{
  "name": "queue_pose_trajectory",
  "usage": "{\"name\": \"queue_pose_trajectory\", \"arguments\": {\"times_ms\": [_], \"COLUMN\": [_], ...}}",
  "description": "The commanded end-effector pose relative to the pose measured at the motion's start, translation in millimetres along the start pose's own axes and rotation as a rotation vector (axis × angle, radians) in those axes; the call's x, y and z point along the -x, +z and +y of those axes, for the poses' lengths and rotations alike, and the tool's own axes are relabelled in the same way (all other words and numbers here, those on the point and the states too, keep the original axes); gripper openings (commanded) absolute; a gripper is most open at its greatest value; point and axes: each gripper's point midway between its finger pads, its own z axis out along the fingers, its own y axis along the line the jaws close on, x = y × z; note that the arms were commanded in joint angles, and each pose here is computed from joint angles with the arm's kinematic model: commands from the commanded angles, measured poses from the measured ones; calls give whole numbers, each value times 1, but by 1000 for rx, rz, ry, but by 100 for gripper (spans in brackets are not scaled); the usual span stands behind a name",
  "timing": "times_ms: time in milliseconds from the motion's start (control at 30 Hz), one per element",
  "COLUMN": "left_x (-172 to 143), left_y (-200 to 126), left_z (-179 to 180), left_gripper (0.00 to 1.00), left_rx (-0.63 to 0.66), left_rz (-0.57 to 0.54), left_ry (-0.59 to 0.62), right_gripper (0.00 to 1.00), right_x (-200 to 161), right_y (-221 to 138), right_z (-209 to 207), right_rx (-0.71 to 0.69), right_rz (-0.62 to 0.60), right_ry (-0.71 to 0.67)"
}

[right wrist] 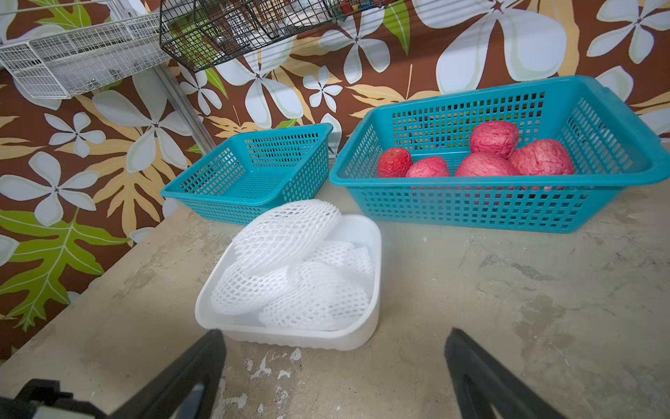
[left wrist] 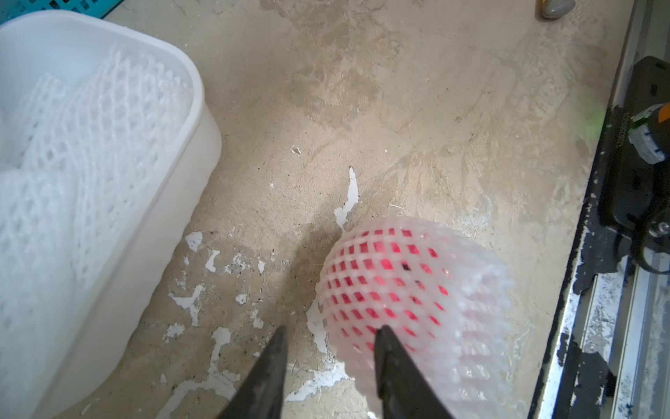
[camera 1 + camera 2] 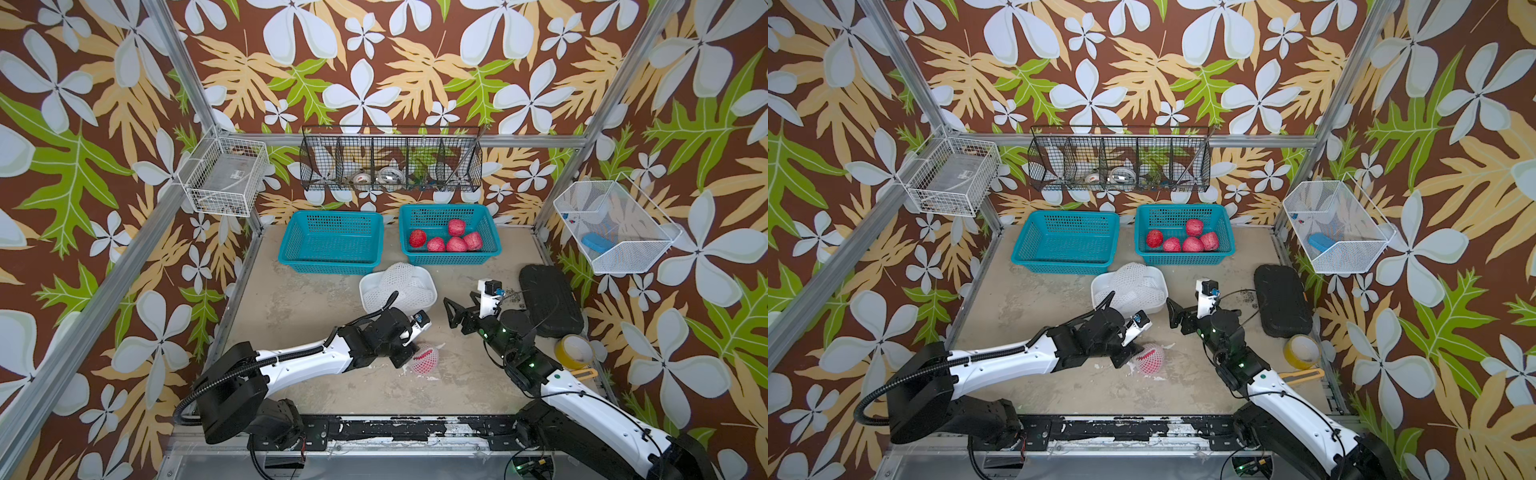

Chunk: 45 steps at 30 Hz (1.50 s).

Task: Remove foam nets from apples
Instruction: Remove the foam net from the apple.

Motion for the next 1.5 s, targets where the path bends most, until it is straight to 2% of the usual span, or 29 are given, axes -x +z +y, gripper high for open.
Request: {"name": "queue_pose_trajectory", "arguments": {"times_ms": [0,67,167,200,267,367,600,833,933,1133,1300,1400,1467], "left_x": [14,26,41,44,44,41,34,31,27,22,20,23,24], "left_y": [-11,-22,-41,-48,-57,-67,-48,-17,-10,1,2,0,-1], "left_z": [11,18,19,15,2,-19,-24,-22,-23,-29,-32,-34,-35], "left_gripper": [51,53,63,68,86,99,100,99,91,61,40,36,27], "left_rx": [63,106,117,96,25,-81,-104,-105,-105,-150,-171,-179,-185], "left_rz": [-46,-90,-172,-208,-260,-333,-334,-308,-310,-286,-276,-285,-280], "left_ry": [-5,-8,-8,-1,26,71,134,136,149,144,146,155,160], "right_gripper": [97,97,97,97,97,97,97,100,100,100,100,100,100], "right_x": [5,6,7,7,7,6,6,6,5,3,0,-2,-2], "right_y": [-2,-2,-1,-1,-2,-1,1,1,1,3,4,4,4], "right_z": [-2,-2,-3,-4,-4,-4,-1,0,-1,-1,-4,-7,-8], "right_rx": [-13,-11,-18,-23,-26,-23,-8,-4,-5,-4,-19,-36,-41], "right_rz": [-28,-33,-35,-34,-37,-39,-38,-37,-37,-29,-26,-21,-18], "right_ry": [-3,-3,-7,-6,-6,-5,0,-4,-8,-6,-3,-4,-5]}}
